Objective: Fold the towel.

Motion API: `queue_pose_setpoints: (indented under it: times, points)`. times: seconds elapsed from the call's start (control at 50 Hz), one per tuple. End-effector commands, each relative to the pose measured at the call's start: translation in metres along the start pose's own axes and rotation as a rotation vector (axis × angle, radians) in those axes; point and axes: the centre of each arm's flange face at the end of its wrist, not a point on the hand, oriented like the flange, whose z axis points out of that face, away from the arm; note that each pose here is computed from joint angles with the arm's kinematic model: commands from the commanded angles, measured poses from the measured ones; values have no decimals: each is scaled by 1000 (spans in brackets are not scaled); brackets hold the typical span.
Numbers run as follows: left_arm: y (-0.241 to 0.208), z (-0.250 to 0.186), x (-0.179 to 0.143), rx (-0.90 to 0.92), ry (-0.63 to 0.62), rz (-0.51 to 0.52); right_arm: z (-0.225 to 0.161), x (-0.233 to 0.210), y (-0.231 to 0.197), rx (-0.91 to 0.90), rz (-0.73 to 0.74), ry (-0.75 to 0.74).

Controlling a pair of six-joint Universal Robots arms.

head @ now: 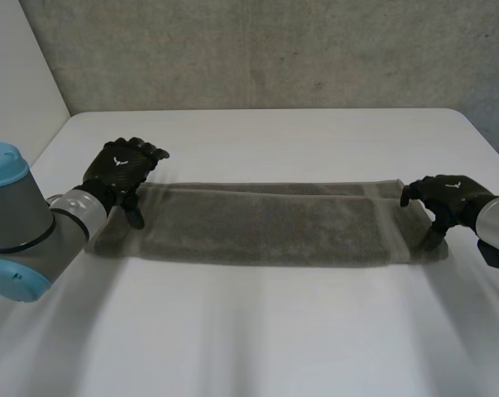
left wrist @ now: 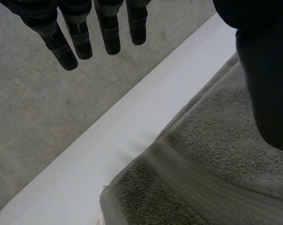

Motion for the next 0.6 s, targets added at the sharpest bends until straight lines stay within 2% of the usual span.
queue_pose_setpoints:
  times: [0.02,0.34,0.38,0.42,0.46,0.6]
  points:
    - [1,-3,5,-5,13,-14,23,1,24,-25,-6,27]
    - [1,-5,13,-10,32,-15,31,7,37,-77,-74,80]
    - [1,-5,13,-8,31,-15,32,13,37,-79,-78,114]
    - [-2,-6,12,-1,26,-12,29,36,34,-78,-88,237]
    - [-5,-7,10,4,20,-10,26,45,30,-74,-105,282]
    - [-14,-14,6,23,7,-3,8,80,19,-120,-300,418]
